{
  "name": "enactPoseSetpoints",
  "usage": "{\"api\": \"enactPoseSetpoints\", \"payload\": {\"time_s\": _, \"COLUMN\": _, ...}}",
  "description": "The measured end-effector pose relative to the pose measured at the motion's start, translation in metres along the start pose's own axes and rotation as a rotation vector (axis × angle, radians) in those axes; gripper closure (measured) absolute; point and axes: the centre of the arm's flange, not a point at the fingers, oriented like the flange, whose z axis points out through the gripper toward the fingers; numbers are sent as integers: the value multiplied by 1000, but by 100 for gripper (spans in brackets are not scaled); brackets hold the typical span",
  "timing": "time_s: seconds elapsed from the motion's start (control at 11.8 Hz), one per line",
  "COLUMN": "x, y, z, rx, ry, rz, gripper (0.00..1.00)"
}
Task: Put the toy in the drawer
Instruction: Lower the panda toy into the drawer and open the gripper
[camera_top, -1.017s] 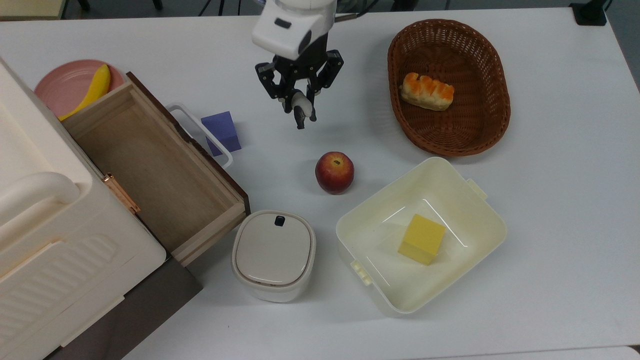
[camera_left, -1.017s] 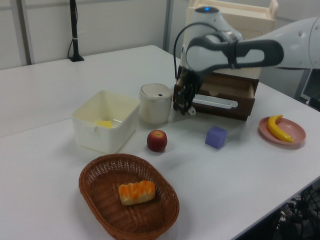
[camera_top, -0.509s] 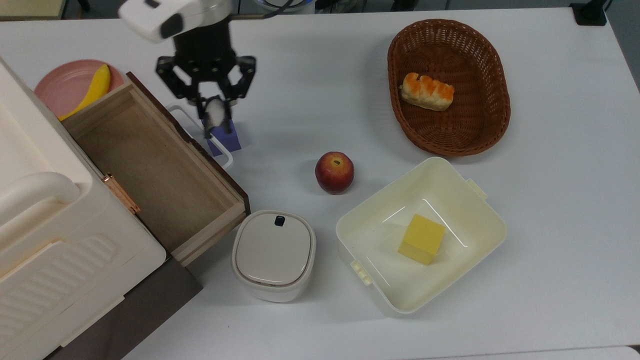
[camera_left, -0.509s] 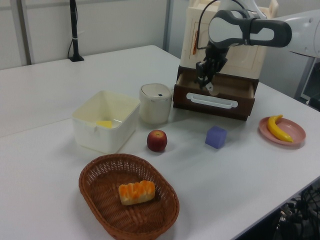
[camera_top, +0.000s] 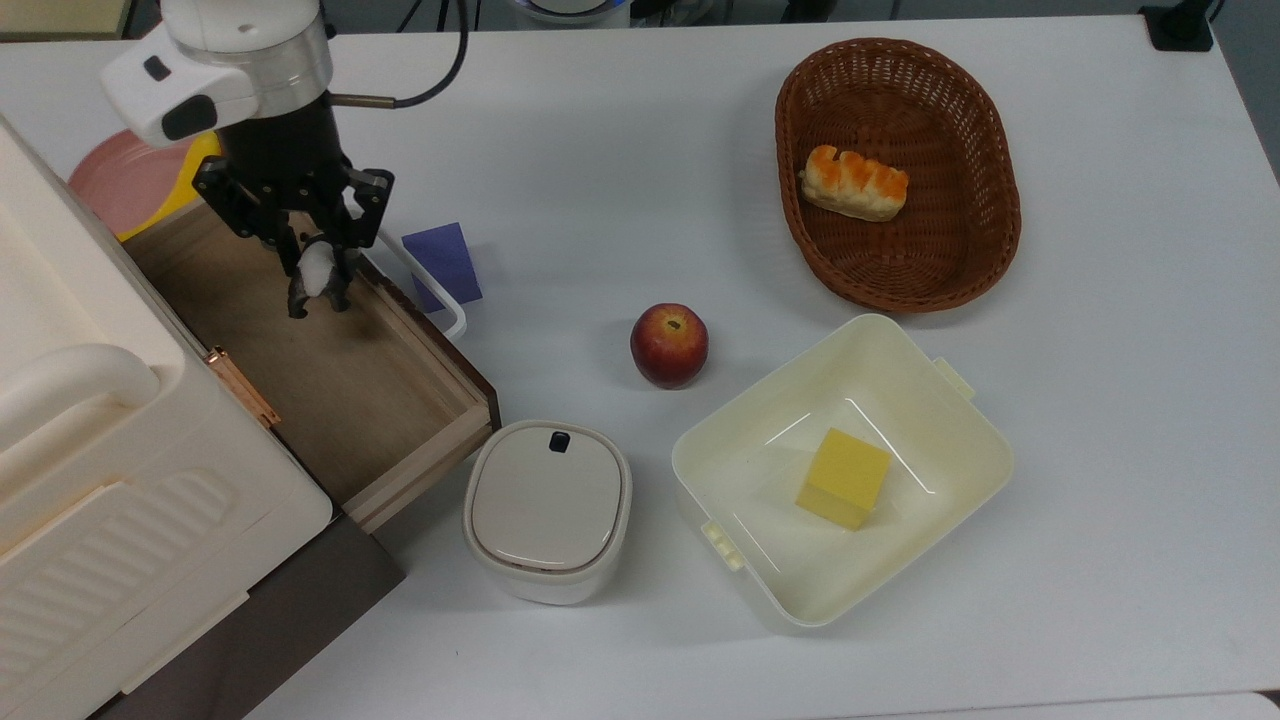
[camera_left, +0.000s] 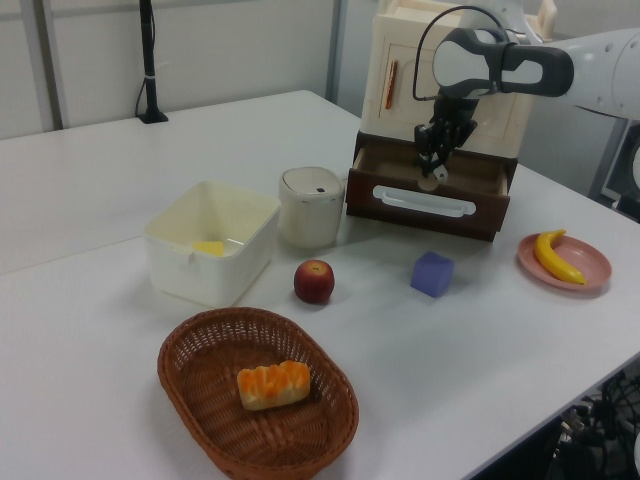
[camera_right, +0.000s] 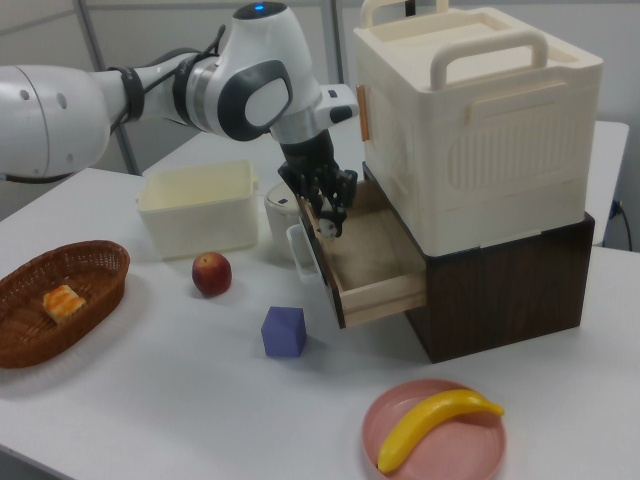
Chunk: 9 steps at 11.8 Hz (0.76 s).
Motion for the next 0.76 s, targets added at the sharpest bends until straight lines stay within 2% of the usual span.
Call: {"api": "enactPoseSetpoints", "payload": {"time_s": 0.76, "x": 2, "y": 17, "z": 49, "rx": 0, "ry": -32, "rz": 23, "gripper": 59}}
